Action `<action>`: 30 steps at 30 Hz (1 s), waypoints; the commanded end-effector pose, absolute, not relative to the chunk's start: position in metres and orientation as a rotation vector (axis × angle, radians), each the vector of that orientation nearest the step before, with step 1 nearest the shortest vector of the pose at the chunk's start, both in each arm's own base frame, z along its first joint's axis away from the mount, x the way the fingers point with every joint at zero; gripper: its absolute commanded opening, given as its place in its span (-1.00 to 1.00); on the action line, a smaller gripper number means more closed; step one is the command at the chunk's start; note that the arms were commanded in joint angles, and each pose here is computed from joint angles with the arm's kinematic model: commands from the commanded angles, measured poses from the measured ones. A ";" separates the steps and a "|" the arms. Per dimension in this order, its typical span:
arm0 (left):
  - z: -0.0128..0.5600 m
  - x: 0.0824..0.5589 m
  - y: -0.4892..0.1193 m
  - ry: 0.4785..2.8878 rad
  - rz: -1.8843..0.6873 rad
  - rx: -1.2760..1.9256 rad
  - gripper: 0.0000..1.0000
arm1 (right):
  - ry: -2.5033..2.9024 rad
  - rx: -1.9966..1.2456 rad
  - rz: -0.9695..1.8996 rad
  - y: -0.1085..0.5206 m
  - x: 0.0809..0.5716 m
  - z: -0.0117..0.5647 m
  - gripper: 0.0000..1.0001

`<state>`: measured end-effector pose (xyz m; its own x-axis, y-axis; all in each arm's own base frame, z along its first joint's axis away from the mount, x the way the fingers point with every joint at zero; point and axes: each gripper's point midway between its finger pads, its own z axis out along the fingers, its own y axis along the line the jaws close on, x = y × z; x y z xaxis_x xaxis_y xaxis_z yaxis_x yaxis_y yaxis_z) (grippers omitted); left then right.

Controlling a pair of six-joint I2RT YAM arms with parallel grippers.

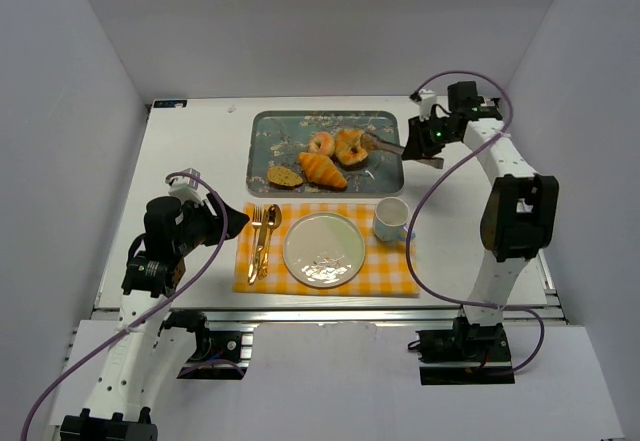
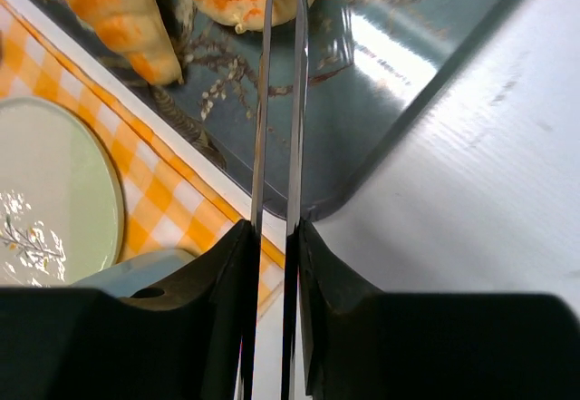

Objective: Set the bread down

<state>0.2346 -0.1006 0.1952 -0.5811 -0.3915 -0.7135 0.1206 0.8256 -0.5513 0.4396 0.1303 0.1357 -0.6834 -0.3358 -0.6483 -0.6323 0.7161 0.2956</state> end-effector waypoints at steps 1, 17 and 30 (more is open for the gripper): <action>0.205 0.236 -0.098 2.065 -0.686 -0.198 0.33 | 2.102 -0.694 0.622 0.121 0.451 0.225 -0.86; 0.208 0.236 -0.098 2.052 -0.688 -0.193 0.33 | 1.807 -1.412 0.828 0.202 0.275 0.240 -0.88; 0.207 0.232 -0.095 2.050 -0.675 -0.199 0.33 | 1.922 -1.612 0.728 0.196 0.200 0.167 -0.82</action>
